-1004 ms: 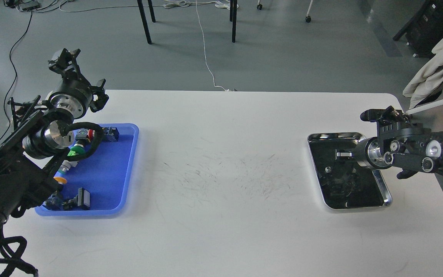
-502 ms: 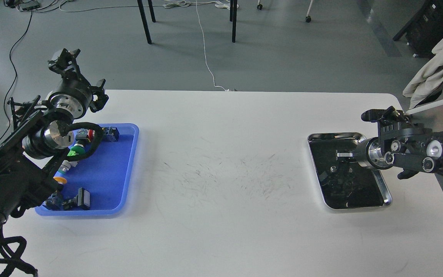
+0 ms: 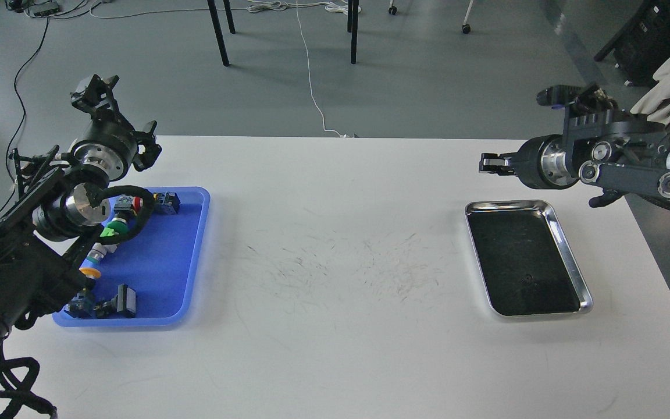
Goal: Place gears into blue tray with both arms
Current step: 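Carry the black part to the table centre and release it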
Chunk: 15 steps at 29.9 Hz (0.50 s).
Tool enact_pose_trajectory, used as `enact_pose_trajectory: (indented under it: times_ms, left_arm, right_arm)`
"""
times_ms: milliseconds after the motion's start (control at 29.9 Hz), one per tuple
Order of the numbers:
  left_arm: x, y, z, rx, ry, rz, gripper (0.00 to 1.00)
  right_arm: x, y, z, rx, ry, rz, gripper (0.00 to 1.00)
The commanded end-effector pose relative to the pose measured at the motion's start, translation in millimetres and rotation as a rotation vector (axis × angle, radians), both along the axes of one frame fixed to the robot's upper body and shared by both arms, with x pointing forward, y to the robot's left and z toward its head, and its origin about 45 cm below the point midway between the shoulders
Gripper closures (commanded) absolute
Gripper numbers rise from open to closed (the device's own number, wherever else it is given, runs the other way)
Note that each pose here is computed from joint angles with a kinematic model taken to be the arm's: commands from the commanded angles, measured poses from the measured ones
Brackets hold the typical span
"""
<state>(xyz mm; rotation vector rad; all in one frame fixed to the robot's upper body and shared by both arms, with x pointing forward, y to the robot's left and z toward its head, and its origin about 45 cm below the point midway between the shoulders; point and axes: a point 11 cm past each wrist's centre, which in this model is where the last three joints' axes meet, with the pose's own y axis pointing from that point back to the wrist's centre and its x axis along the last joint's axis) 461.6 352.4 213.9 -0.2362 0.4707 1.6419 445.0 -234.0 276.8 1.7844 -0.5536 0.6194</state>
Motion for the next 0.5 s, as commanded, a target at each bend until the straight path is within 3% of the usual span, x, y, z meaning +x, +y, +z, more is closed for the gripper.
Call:
enact_pose_trajectory:
  times_ms: [0, 201, 335, 468]
  left_arm:
    - [1, 2, 0, 0.005, 0.002, 0.004, 0.02]
    - [1, 5, 1, 0.009, 0.001, 0.01, 0.02]
    - [0, 9, -2, 0.01, 0.009, 0.021, 0.02]
    - [0, 15, -6, 0.009, 0.023, 0.042, 0.02]
  right_arm:
    - [-4, 74, 10, 0.08, 0.004, 0.117, 0.98]
    - [-34, 196, -24, 0.191, 0.053, 0.262, 0.98]
    - [-22, 188, -45, 0.23, 0.045, 0.178, 0.98]
    - [-30, 184, -70, 0.275, 0.078, 0.131, 0.98]
